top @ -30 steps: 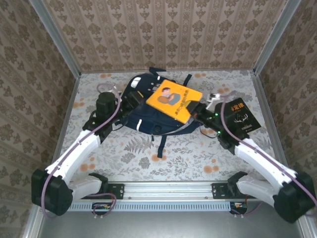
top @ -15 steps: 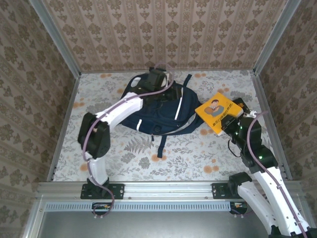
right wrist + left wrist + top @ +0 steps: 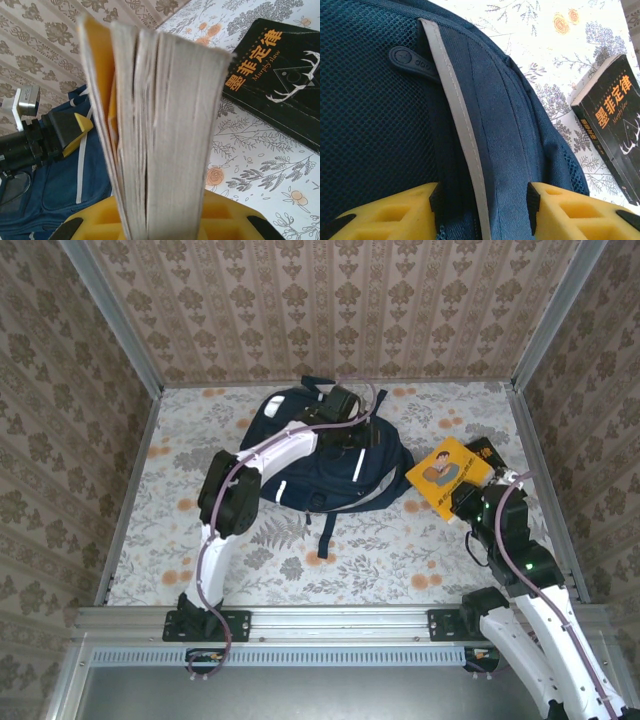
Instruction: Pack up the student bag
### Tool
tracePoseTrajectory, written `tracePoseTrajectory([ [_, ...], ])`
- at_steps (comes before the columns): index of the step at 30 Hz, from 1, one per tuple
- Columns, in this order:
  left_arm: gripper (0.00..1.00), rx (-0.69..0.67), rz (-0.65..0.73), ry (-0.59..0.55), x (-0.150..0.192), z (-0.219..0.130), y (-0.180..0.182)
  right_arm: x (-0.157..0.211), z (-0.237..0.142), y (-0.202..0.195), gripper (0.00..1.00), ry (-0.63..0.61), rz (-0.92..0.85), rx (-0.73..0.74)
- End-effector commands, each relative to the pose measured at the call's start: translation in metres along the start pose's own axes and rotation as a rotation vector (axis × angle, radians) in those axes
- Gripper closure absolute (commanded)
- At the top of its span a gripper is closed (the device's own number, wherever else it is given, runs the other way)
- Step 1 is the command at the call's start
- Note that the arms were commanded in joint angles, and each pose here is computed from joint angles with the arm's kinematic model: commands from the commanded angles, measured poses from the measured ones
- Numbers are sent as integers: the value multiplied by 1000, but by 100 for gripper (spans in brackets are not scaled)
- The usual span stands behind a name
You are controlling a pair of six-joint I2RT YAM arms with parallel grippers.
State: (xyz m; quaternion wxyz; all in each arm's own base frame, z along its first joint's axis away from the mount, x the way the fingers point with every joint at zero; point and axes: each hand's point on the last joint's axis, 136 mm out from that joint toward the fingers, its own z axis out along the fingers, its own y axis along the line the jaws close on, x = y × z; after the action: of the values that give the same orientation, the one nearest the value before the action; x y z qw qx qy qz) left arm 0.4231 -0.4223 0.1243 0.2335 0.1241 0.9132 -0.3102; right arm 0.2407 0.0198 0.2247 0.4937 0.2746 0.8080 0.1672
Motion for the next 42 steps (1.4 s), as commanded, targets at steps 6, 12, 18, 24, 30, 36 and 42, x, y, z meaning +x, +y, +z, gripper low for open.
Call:
tracePoseTrajectory([
  [6, 64, 47, 24, 25, 8, 13, -22, -11, 0, 12, 100, -64, 5, -60],
  [12, 81, -12, -16, 46, 13, 24, 0, -12, -2, 17, 100, -60, 21, -86],
  [18, 100, 6, -47, 14, -10, 2, 2, -17, -8, 17, 100, -62, 15, -71],
  [24, 100, 102, -33, -52, -50, -66, -30, -29, -16, 9, 100, -104, -13, -9],
  [30, 100, 192, -16, -84, -68, -130, -55, -28, -18, 24, 100, -91, -26, -86],
  [36, 100, 276, -20, -74, -66, -182, -70, -22, -18, 56, 100, -32, -49, -241],
  [42, 100, 328, -47, -49, -52, -218, -60, 1, -18, 110, 100, 128, -18, -537],
])
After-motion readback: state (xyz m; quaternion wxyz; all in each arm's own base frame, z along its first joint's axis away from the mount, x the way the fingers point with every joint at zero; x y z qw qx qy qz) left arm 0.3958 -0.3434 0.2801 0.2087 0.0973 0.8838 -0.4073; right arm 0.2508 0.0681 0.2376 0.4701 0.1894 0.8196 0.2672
